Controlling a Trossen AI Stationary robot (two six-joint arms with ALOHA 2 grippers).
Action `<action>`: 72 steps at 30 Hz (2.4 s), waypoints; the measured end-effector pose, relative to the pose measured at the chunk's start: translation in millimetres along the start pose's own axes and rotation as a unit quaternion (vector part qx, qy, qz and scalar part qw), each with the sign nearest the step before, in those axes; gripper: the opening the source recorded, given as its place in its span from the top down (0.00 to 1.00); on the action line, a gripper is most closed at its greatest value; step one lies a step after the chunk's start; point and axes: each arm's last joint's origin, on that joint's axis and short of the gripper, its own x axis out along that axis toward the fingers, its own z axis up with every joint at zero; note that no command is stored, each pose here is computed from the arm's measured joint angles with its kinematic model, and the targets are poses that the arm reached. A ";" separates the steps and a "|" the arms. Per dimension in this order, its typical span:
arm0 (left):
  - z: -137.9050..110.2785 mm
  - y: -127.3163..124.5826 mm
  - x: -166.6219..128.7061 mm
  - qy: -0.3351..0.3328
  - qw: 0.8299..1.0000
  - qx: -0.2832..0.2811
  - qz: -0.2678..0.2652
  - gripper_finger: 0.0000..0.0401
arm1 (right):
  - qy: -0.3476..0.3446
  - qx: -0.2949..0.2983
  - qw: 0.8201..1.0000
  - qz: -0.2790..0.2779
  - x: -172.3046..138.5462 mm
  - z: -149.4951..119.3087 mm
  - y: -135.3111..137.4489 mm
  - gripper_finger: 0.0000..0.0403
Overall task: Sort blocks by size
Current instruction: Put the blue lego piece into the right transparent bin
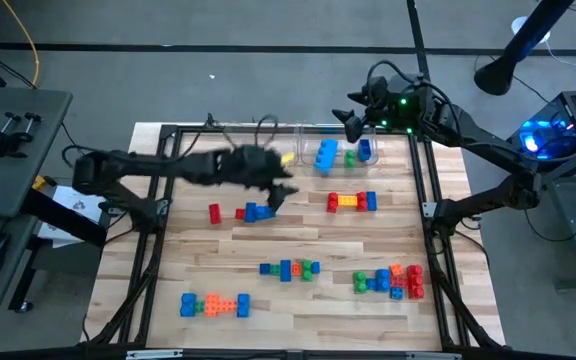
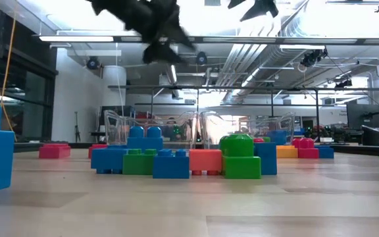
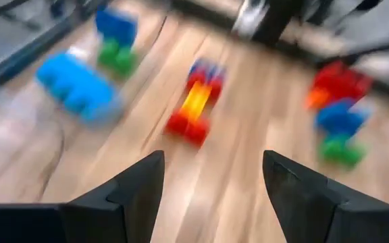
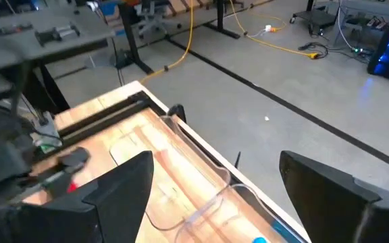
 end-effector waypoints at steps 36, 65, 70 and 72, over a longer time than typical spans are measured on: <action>-50.3 1.9 66.5 0.106 0.992 0.068 0.032 0.75 | 0.023 0.019 1.000 -0.001 -0.1 -4.6 0.2 0.21; 90.3 70.9 88.9 -0.015 0.993 0.070 0.091 0.33 | -0.012 0.037 0.999 0.007 0.2 2.5 1.3 0.21; 70.3 36.4 47.1 0.086 0.996 0.015 -0.003 0.34 | 0.010 0.020 1.000 0.012 0.2 -1.8 1.2 0.21; 48.8 11.0 35.0 0.102 0.994 0.020 -0.026 0.34 | 0.019 0.009 1.000 0.012 0.1 -3.5 1.0 0.21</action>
